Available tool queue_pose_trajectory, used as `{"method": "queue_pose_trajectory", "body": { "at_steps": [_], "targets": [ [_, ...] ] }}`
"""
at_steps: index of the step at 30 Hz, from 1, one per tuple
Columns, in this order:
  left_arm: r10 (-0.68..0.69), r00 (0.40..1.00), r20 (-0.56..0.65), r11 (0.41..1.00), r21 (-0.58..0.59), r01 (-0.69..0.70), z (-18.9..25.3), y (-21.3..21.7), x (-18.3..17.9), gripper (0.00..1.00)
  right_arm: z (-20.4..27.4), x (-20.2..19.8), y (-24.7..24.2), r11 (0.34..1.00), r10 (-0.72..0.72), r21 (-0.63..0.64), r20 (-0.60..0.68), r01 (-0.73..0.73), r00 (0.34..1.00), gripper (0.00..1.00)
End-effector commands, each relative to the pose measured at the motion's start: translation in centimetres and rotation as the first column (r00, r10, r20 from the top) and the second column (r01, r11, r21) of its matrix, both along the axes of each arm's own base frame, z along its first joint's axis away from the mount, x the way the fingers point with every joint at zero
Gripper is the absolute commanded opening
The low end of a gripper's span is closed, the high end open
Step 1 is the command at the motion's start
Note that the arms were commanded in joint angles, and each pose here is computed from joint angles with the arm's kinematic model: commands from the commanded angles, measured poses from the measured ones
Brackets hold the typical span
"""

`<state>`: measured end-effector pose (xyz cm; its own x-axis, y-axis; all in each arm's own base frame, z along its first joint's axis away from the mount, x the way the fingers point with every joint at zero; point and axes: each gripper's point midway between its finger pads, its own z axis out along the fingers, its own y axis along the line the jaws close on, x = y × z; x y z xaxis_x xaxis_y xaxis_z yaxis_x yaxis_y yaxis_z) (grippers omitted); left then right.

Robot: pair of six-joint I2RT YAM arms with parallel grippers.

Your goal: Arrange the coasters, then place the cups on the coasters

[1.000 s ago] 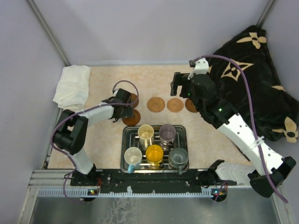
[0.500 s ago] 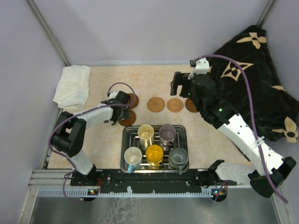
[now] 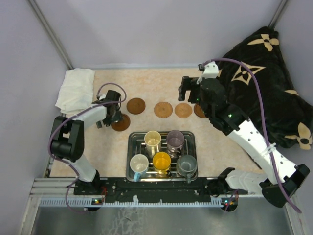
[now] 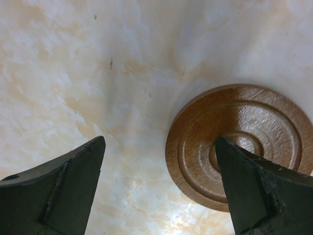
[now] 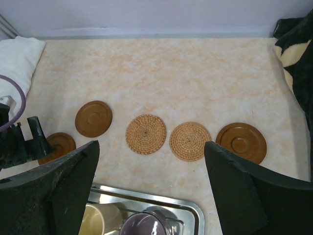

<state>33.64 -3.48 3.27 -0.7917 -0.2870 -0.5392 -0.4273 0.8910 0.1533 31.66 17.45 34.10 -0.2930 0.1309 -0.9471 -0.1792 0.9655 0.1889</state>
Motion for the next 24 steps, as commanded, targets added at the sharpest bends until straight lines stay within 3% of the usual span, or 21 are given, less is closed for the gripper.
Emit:
{"method": "queue_pose_trajectory", "body": {
  "at_steps": [1,20,24],
  "targets": [
    [-0.014,0.997,-0.076,1.000,0.008,0.014,-1.2,0.9,1.0,1.00,1.5,0.1,-0.5,0.999,-0.022,0.036,0.045,0.020,0.999,0.89],
    [0.042,0.998,-0.043,0.996,-0.077,-0.045,-1.8,4.0,8.0,1.00,-2.2,2.4,0.3,0.996,-0.047,-0.076,-0.016,0.046,0.999,0.89],
    [0.038,0.999,0.018,0.995,-0.093,-0.036,-0.3,3.7,8.4,1.00,-2.9,2.8,0.5,0.996,-0.054,-0.079,-0.019,0.052,0.998,0.89]
  ]
}}
